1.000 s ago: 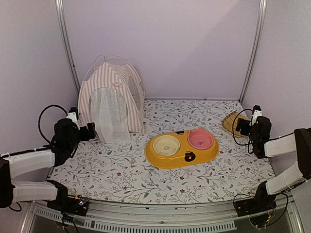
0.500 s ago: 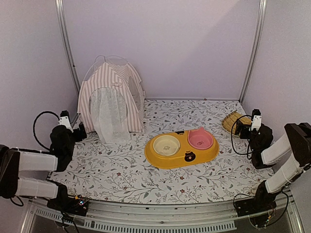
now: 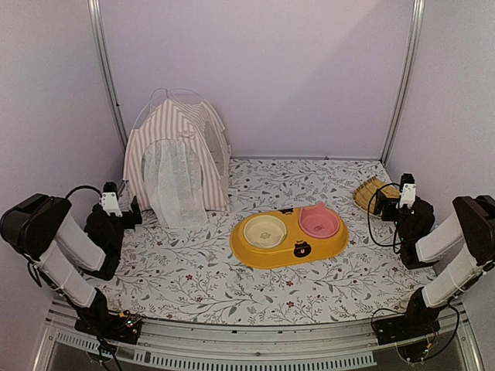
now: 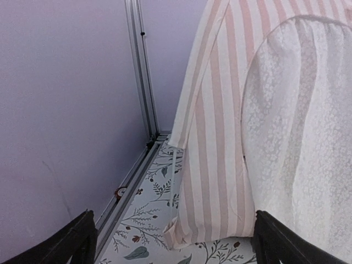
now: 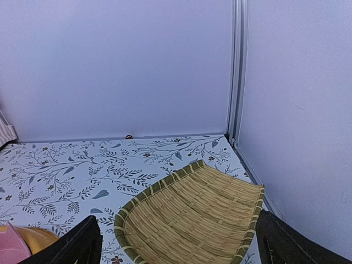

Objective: Set up the pet tent
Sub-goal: Reset both arms

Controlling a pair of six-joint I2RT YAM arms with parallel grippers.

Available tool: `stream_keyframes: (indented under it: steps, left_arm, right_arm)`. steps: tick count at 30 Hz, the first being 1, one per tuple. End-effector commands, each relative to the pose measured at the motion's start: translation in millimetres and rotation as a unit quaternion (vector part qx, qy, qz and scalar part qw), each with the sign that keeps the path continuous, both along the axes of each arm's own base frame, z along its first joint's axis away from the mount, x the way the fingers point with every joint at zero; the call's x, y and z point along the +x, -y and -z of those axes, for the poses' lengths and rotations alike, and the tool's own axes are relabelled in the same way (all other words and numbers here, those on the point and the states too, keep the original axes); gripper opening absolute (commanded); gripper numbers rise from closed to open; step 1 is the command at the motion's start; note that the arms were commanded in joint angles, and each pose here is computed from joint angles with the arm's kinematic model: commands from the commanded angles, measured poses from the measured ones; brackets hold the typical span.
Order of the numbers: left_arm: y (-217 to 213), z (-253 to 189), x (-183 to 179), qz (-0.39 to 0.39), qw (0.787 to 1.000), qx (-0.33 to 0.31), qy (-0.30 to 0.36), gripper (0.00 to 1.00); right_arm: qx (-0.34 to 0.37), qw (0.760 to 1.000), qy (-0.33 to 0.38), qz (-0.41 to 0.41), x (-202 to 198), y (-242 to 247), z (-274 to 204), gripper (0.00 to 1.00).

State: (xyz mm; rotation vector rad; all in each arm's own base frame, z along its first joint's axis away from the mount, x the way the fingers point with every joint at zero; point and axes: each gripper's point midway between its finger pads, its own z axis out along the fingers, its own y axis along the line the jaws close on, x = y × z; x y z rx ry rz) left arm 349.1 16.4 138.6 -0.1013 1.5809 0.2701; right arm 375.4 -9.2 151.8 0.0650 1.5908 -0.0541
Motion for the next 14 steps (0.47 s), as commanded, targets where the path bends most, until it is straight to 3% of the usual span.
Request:
stream_keyframes:
  steps: [1, 14]
  left_arm:
    - [-1.9, -26.3, 17.6, -0.001, 0.999, -0.001, 0.036, 0.99]
    - [-4.3, -24.7, 19.7, -0.002, 0.999, -0.005, 0.031, 0.99]
  right_arm:
    - [-0.003, 1.000, 0.012, -0.004, 3.9, -0.3, -6.6, 0.99]
    - [-0.003, 1.000, 0.012, -0.004, 3.8, 0.0, -6.6, 0.99]
